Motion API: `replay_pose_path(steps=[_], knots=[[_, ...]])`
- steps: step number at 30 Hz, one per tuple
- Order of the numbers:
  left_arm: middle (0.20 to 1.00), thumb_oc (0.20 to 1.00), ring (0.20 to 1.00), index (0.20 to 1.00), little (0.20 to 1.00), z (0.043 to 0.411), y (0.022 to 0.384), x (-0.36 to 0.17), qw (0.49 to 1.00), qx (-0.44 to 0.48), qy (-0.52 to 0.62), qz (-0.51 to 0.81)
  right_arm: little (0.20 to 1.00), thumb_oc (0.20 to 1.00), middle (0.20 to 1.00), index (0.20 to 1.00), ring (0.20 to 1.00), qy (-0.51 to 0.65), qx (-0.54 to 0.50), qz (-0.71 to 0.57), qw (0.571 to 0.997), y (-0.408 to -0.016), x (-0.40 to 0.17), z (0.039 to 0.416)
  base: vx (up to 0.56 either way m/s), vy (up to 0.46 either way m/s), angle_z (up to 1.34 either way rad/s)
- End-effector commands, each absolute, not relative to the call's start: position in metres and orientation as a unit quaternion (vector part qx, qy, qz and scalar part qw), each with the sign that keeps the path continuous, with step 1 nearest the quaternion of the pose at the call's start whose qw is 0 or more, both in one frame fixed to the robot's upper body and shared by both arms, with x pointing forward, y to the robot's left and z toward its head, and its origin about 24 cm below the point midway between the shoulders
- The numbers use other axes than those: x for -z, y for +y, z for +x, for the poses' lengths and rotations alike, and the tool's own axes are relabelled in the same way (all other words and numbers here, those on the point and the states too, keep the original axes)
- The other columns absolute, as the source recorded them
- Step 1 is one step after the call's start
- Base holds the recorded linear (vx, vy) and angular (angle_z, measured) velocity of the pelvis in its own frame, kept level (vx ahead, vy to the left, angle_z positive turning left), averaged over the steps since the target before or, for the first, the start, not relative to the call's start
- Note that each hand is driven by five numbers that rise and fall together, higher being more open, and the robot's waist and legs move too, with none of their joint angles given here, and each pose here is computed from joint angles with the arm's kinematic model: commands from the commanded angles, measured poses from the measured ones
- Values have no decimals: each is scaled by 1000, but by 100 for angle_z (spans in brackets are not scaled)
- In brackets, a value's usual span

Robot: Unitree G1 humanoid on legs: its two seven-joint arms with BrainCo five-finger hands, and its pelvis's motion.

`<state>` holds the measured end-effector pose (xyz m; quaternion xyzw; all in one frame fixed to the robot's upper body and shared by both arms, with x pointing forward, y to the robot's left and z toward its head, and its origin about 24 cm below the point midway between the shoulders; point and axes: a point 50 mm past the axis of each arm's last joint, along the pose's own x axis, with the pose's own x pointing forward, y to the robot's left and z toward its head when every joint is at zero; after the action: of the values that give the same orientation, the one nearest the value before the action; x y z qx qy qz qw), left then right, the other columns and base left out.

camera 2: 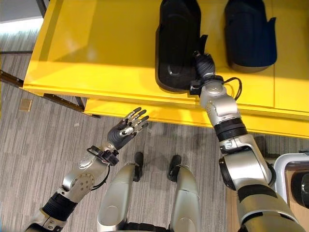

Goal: Move parts from the plastic box to the shelf.

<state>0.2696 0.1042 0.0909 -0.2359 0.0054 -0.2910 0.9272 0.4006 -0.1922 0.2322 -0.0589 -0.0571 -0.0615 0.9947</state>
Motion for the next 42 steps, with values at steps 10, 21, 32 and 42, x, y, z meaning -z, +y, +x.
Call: replay_pose_path(steps=[10, 21, 32, 42], knots=[[1000, 1000, 1000, 1000, 1000, 258, 105, -107, 925, 292, -22, -243, 200, 200, 200, 200, 200, -73, 81, -103, 989, -188, -248, 407, 9, 34, -2], [1000, 1000, 1000, 1000, 1000, 255, 107, -100, 925, 291, 12, -244, 200, 200, 200, 200, 200, -113, 146, -125, 975, -197, -301, 411, 54, 3, 2], [1000, 1000, 1000, 1000, 1000, 251, 105, -88, 927, 290, 43, -232, 200, 200, 200, 200, 200, -111, 182, -121, 969, -210, -318, 411, 41, 3, 1], [1000, 1000, 1000, 1000, 1000, 250, 109, -88, 927, 284, 48, -239, 200, 200, 200, 200, 200, -125, 215, -108, 963, -215, -333, 407, 35, -1, 1]])
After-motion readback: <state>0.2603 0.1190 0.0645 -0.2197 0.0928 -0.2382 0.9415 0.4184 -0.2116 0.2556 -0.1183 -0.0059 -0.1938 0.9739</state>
